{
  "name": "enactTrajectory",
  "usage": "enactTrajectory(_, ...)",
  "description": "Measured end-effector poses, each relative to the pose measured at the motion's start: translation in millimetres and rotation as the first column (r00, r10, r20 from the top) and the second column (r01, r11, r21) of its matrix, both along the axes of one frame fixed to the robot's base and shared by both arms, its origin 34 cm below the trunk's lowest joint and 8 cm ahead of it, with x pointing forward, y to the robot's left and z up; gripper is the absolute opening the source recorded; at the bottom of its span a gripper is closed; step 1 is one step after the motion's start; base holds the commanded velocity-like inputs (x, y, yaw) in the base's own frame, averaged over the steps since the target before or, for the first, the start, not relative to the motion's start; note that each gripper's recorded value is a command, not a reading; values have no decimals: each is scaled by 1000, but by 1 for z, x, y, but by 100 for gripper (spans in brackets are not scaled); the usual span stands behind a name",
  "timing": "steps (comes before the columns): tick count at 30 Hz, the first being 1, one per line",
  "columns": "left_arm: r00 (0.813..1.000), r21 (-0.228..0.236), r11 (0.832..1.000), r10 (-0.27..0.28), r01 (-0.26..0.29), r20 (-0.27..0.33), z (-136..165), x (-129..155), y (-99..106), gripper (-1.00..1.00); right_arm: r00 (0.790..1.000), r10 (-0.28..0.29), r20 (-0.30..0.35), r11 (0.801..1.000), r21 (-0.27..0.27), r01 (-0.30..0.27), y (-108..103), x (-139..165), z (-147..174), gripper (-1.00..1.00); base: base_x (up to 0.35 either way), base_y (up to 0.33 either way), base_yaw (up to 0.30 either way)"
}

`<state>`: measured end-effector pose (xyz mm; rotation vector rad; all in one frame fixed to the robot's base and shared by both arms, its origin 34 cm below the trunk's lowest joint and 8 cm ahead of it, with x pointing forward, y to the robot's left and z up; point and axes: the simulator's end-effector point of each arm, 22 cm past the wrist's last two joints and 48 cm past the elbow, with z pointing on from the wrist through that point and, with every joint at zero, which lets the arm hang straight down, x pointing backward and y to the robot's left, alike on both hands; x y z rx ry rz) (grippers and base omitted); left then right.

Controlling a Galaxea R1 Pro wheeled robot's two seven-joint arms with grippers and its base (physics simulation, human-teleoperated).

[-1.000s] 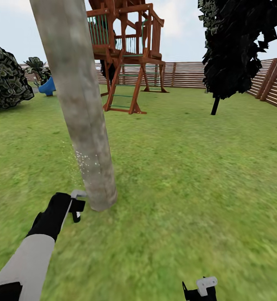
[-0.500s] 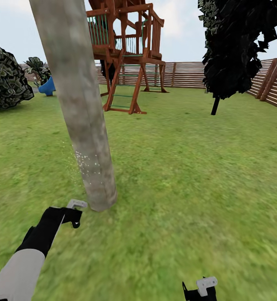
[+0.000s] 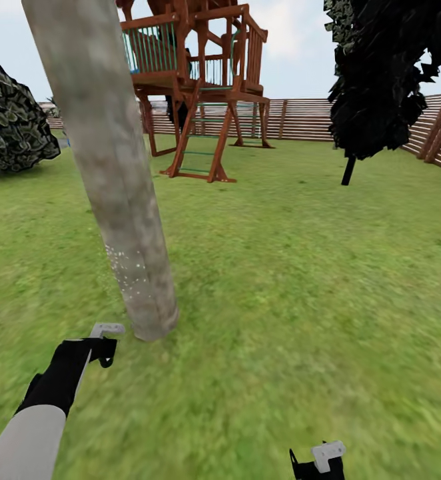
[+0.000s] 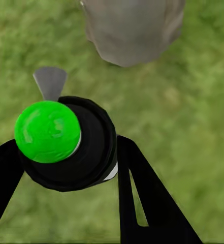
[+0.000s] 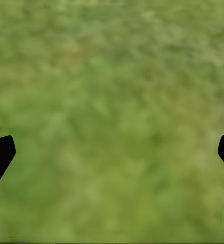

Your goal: In the garden, pick up the pesticide atomizer on the floor and spray pesticide onto both trees until each tree trunk is fully covered.

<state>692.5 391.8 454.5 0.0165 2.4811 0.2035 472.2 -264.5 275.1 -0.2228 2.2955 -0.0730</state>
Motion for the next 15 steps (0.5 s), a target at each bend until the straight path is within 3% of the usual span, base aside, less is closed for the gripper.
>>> enactTrajectory(5,1000,-9,1000,5,-5,-11,-5,-3,-2,-100,1000,0,0,1000,1,0,0,0,0,100,-35,-275,233)
enactTrajectory(15,1000,-20,1000,3,-3,-12,-7,-3,-10,-100,1000,-2,0,1000,-1,2,-1,0,0,100,26,-275,6)
